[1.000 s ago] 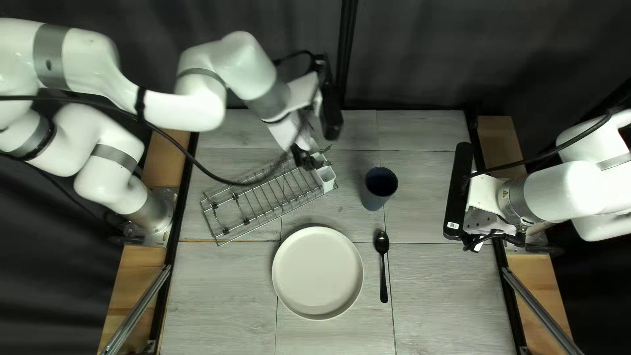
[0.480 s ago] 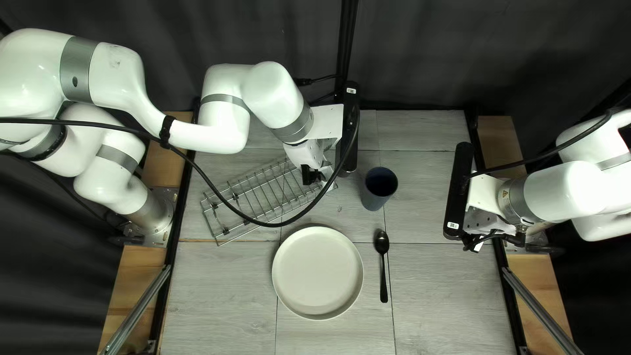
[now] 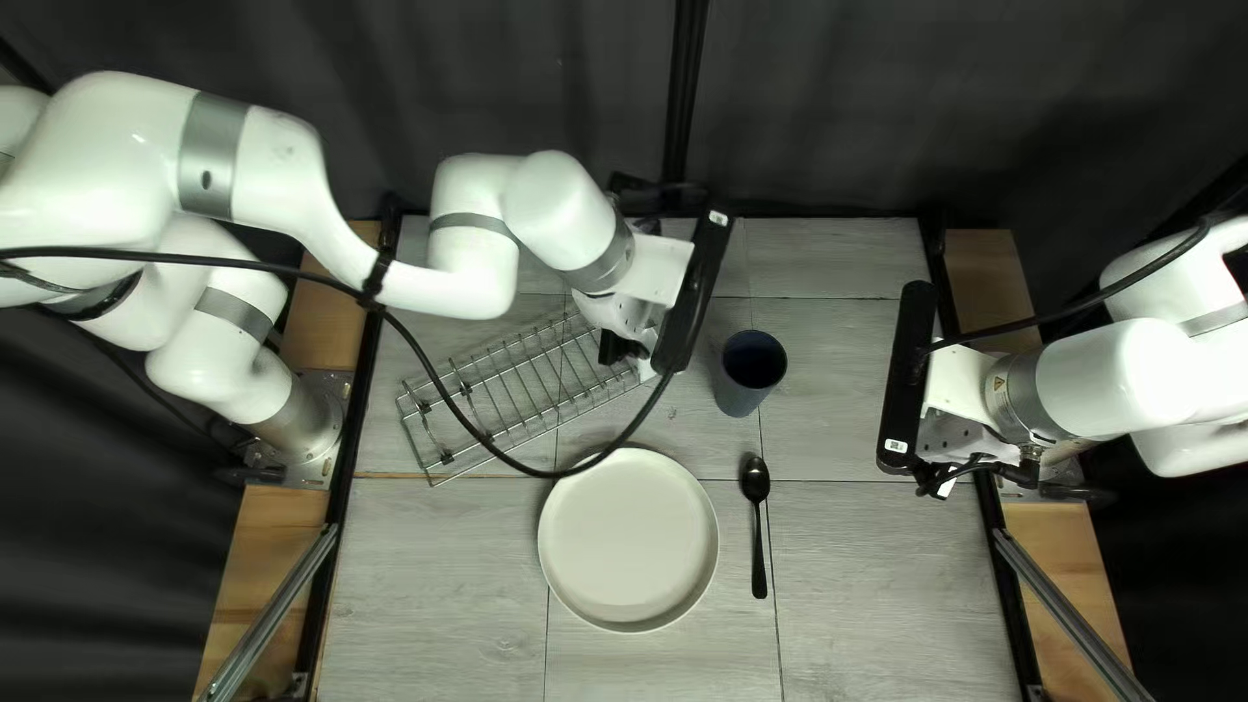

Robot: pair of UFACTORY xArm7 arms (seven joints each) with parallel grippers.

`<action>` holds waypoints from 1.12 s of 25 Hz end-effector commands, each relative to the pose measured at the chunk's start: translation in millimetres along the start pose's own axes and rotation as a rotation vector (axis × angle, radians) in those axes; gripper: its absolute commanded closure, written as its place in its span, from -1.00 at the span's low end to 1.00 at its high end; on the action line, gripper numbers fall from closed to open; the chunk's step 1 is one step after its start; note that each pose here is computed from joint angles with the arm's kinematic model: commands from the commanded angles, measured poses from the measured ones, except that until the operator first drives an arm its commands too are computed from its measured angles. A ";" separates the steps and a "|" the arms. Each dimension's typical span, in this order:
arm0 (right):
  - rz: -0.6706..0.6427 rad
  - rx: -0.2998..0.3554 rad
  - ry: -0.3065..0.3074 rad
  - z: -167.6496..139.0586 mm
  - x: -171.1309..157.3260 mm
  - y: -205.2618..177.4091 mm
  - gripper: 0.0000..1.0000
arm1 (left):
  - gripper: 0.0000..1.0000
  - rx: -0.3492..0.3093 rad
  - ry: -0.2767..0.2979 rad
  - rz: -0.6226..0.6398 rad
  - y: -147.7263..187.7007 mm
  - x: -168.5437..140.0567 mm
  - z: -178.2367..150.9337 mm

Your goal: Pick up and place plate onto table. Place down one fork to the left of the plate. Place spoon and knife to the right of the plate. Place cup above the knife and spoon

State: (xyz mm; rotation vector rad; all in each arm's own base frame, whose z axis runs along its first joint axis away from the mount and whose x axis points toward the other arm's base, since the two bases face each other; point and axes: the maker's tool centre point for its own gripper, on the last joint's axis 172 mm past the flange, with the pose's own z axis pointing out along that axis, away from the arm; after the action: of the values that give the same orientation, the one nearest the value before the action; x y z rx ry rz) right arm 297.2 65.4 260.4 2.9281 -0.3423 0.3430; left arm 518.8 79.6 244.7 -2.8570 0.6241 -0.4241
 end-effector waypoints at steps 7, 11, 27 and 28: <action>0.000 0.000 0.000 0.0 0.0 0.0 -1.00 | -1.00 -0.083 -0.025 0.119 4.9 -7.9 32.3; 0.000 0.000 0.000 0.0 0.0 0.0 -1.00 | -1.00 -0.110 -0.039 0.147 5.7 -14.2 36.2; 0.000 0.000 0.000 0.0 0.0 0.0 -1.00 | 0.97 -0.115 -0.107 0.142 0.6 -28.4 24.4; 0.000 0.000 0.000 0.0 0.0 0.0 -1.00 | 0.98 -0.108 -0.115 0.136 1.0 -27.3 19.8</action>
State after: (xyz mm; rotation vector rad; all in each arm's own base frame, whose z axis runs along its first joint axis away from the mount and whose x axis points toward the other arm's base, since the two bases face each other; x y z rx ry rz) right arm 297.2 65.4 260.4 2.9281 -0.3423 0.3430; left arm 501.4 95.6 212.4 -2.8970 0.8561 -0.2259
